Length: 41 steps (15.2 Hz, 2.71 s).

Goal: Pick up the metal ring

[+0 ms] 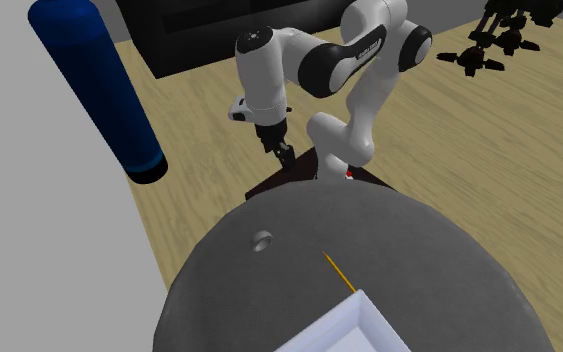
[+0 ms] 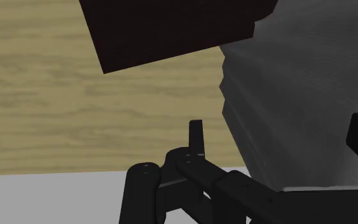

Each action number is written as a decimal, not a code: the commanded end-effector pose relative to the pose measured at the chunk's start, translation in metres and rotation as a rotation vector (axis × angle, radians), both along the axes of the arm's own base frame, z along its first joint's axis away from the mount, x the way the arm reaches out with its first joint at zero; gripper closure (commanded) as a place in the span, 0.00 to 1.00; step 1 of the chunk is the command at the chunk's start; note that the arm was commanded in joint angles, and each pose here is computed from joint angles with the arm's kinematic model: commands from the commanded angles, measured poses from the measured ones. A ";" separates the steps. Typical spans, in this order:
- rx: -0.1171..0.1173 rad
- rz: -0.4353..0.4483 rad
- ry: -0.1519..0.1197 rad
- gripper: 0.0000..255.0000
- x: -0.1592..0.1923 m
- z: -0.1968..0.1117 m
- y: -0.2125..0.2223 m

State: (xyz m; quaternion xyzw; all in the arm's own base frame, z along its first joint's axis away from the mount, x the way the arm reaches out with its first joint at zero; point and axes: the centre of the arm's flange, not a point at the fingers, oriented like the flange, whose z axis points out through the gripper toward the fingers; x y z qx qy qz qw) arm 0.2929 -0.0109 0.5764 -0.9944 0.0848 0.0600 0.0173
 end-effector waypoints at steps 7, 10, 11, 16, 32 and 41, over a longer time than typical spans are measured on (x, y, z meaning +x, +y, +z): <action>-0.001 -0.019 -0.025 0.00 0.055 0.018 0.050; -0.001 -0.028 -0.038 0.00 0.082 0.027 0.075; -0.001 -0.031 -0.042 0.00 0.091 0.031 0.083; -0.001 -0.046 -0.063 0.00 0.137 0.047 0.124; -0.002 -0.063 -0.086 1.00 0.187 0.026 0.166; -0.002 -0.063 -0.086 1.00 0.187 0.026 0.166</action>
